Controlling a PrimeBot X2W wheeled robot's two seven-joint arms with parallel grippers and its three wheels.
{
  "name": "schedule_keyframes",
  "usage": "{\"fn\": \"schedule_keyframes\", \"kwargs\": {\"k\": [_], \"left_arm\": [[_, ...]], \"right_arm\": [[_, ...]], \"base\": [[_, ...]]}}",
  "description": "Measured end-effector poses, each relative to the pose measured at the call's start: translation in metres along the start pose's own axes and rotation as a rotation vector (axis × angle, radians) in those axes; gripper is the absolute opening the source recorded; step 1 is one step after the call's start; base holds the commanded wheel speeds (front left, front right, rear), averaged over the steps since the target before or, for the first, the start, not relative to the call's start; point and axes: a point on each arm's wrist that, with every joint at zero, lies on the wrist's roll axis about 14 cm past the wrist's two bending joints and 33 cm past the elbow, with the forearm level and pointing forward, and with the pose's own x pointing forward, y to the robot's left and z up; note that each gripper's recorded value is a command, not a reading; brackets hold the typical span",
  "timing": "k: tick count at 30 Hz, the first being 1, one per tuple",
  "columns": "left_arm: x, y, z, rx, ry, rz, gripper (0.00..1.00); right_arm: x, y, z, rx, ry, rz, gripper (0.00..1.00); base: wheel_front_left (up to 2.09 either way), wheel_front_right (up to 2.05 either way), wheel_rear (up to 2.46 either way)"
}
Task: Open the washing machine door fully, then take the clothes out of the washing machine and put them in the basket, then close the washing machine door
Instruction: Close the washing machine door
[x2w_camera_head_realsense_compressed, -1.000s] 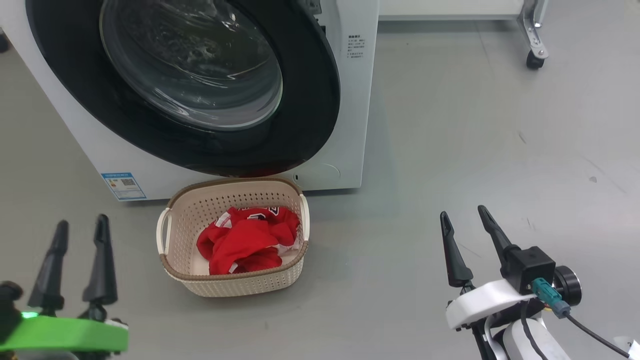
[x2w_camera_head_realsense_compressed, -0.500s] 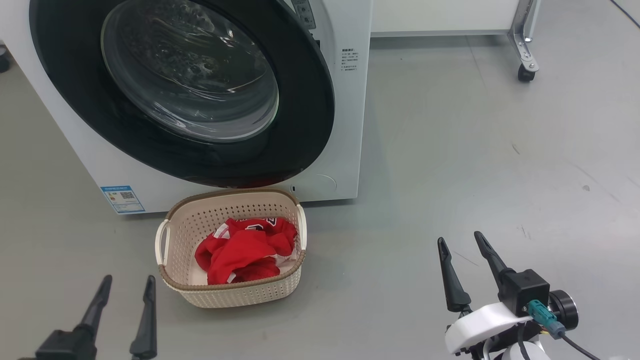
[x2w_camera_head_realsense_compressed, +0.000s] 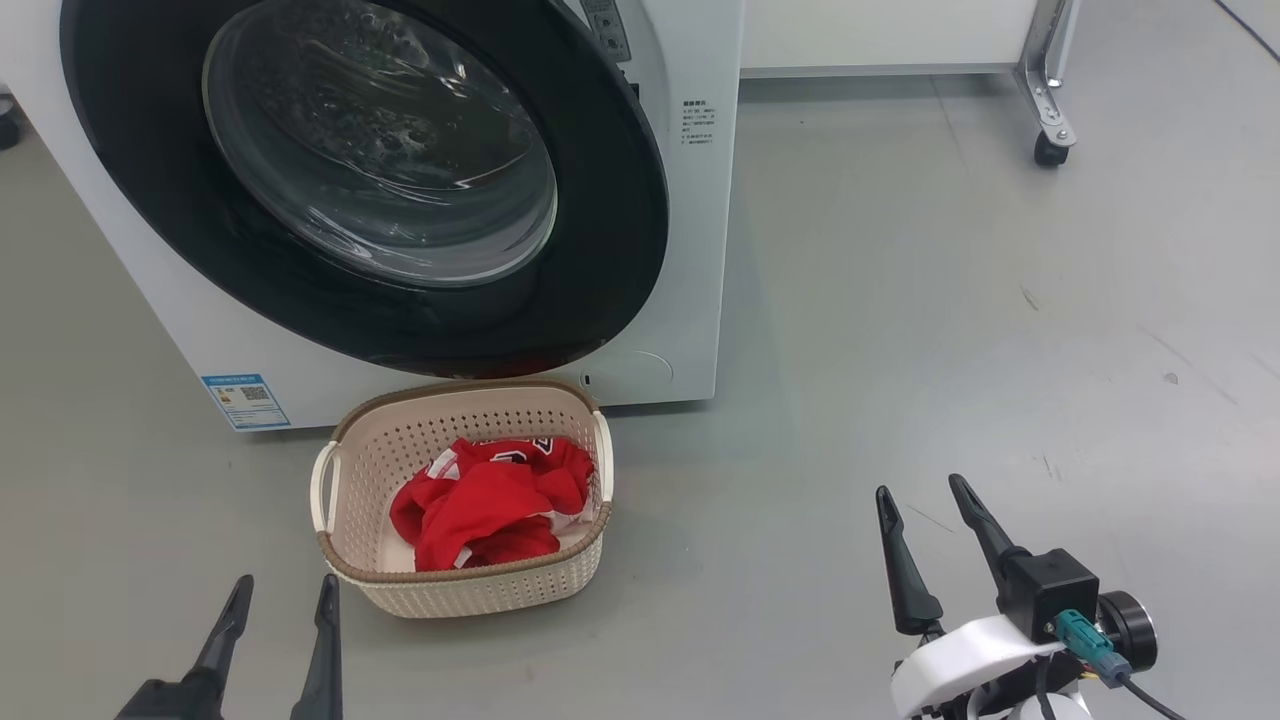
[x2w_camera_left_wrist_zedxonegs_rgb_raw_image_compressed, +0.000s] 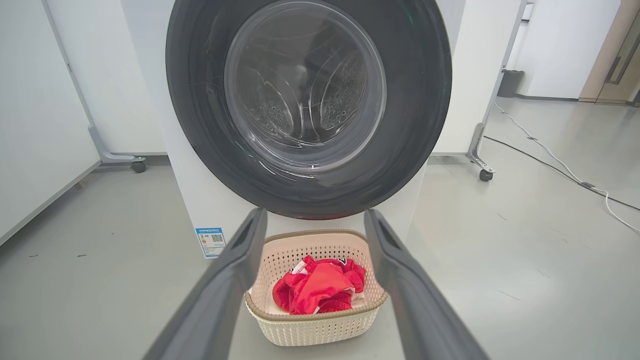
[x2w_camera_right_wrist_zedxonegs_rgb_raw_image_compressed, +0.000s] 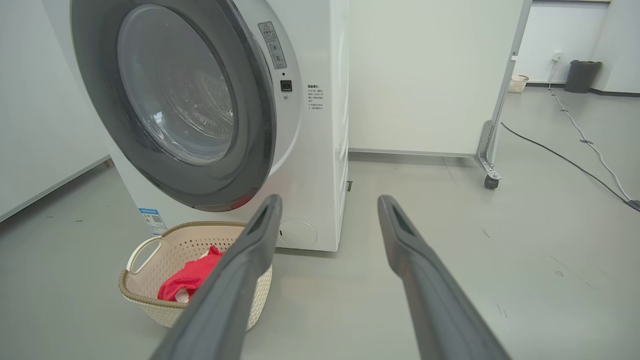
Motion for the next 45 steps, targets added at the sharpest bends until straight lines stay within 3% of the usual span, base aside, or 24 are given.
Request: {"fn": "schedule_keyframes", "kwargs": {"k": [16, 17, 18, 19, 32, 45], "left_arm": [[0.000, 0.002, -0.001, -0.003, -0.006, 0.031, 1.00], [0.000, 0.002, -0.001, -0.001, -0.006, 0.032, 1.00], [0.000, 0.002, -0.001, 0.002, -0.007, 0.033, 1.00], [0.000, 0.002, -0.001, 0.002, -0.007, 0.034, 1.00], [0.000, 0.002, -0.005, -0.008, 0.001, 0.052, 1.00], [0.020, 0.006, 0.000, 0.000, -0.008, 0.070, 1.00]], "right_arm": [[0.001, 0.000, -0.002, -0.004, 0.007, 0.000, 1.00], [0.001, 0.000, -0.002, -0.004, 0.007, 0.000, 0.67], [0.001, 0.000, -0.002, -0.004, 0.007, -0.001, 0.21], [0.001, 0.000, -0.003, -0.004, 0.008, 0.000, 0.00], [0.011, 0.013, -0.008, 0.006, 0.025, 0.061, 0.00], [0.085, 0.059, 0.031, -0.029, -0.081, 0.254, 0.00]], "base": [[0.00, 0.00, 0.00], [0.00, 0.00, 0.00], [0.00, 0.00, 0.00], [0.00, 0.00, 0.00], [0.00, 0.00, 0.00], [0.00, 0.00, 0.00]]}}
